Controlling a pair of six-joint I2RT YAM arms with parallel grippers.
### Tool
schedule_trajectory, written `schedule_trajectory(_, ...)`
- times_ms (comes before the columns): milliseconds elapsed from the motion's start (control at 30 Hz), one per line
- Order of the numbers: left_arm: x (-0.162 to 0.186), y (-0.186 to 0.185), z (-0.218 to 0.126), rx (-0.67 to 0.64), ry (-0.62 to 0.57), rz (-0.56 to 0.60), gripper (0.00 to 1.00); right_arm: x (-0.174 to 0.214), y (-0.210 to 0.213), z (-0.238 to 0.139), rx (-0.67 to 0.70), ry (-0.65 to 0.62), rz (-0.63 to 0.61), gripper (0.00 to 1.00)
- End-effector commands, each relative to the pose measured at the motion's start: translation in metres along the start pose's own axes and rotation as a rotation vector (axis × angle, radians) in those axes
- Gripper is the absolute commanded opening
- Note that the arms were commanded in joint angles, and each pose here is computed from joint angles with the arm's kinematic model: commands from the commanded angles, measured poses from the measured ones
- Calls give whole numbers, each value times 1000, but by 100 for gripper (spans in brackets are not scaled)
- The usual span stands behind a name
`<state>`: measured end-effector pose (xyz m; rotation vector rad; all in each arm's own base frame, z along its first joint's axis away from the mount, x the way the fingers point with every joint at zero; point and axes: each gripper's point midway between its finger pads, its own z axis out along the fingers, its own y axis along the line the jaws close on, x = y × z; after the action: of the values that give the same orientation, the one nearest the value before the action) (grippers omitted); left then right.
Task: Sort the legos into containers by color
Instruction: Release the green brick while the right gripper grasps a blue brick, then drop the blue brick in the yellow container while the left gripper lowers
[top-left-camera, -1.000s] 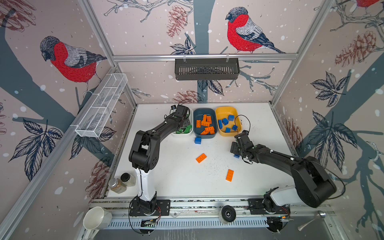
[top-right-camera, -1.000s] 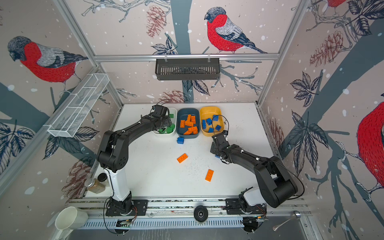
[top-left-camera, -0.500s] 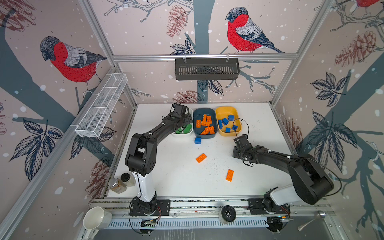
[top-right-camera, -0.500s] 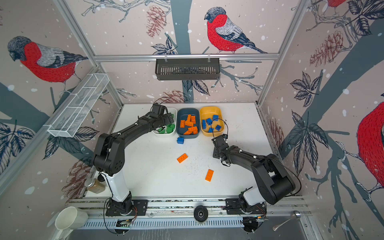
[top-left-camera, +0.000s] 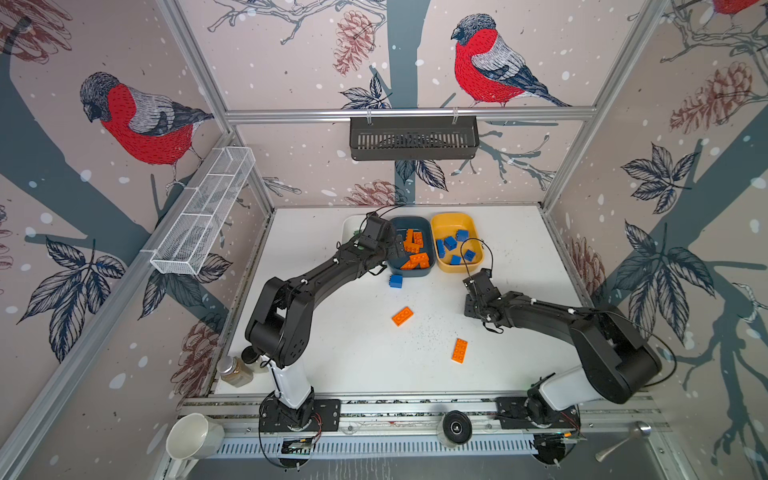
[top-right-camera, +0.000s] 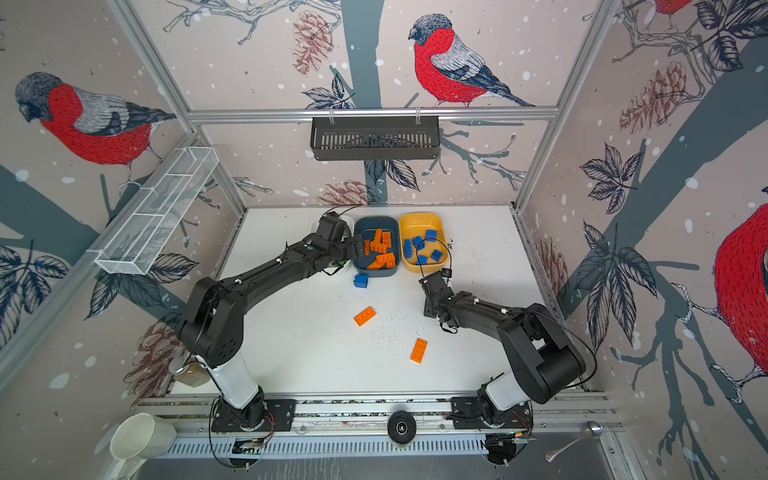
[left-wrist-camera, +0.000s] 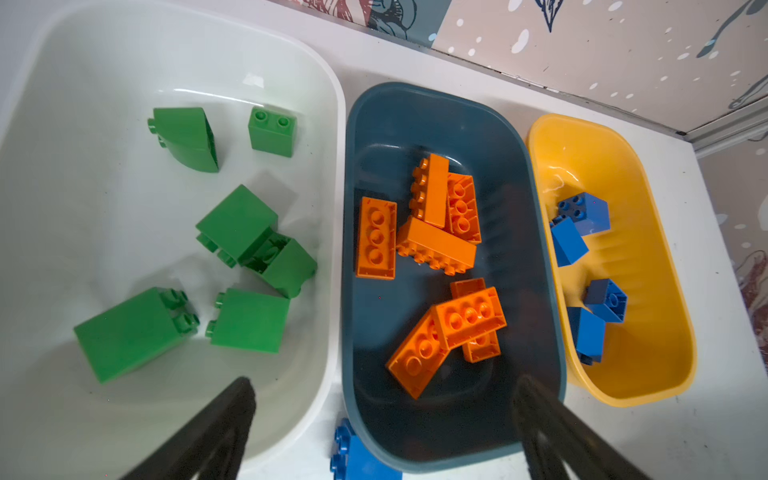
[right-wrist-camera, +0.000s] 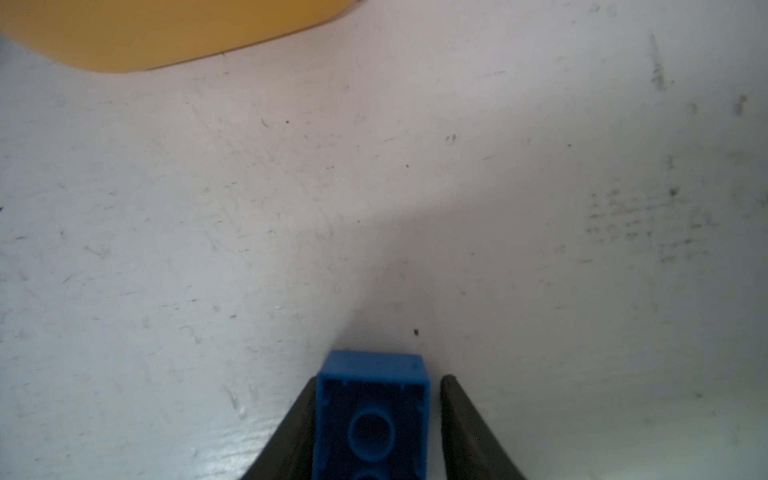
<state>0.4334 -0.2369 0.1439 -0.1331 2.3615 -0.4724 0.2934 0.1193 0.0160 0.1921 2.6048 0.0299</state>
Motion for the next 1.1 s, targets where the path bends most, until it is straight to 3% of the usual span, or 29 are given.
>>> schedule_trajectory(0,4,-23,-5,76,-30,-14,97,8,-1,1,-1,27,-31,43)
schedule_trajectory(167,35,-36,2,85,27,23,97,5,2,0,-18,7,-40,39)
schedule_trajectory(400,68,-42,21,132,123,-18,97,-7,13,-7,-64,-42,-37,35)
schedule_trajectory(633,71,-33,21,88,123,-11,97,-28,20,-26,-118,-136,-6,31)
schedule_trajectory(933,72,-20,17,33,110,-19,97,-93,55,-70,-277,-334,-11,30)
schedule_trajectory(1067,72,-14,16,10,102,-16,97,-122,66,-69,-308,-368,-12,30)
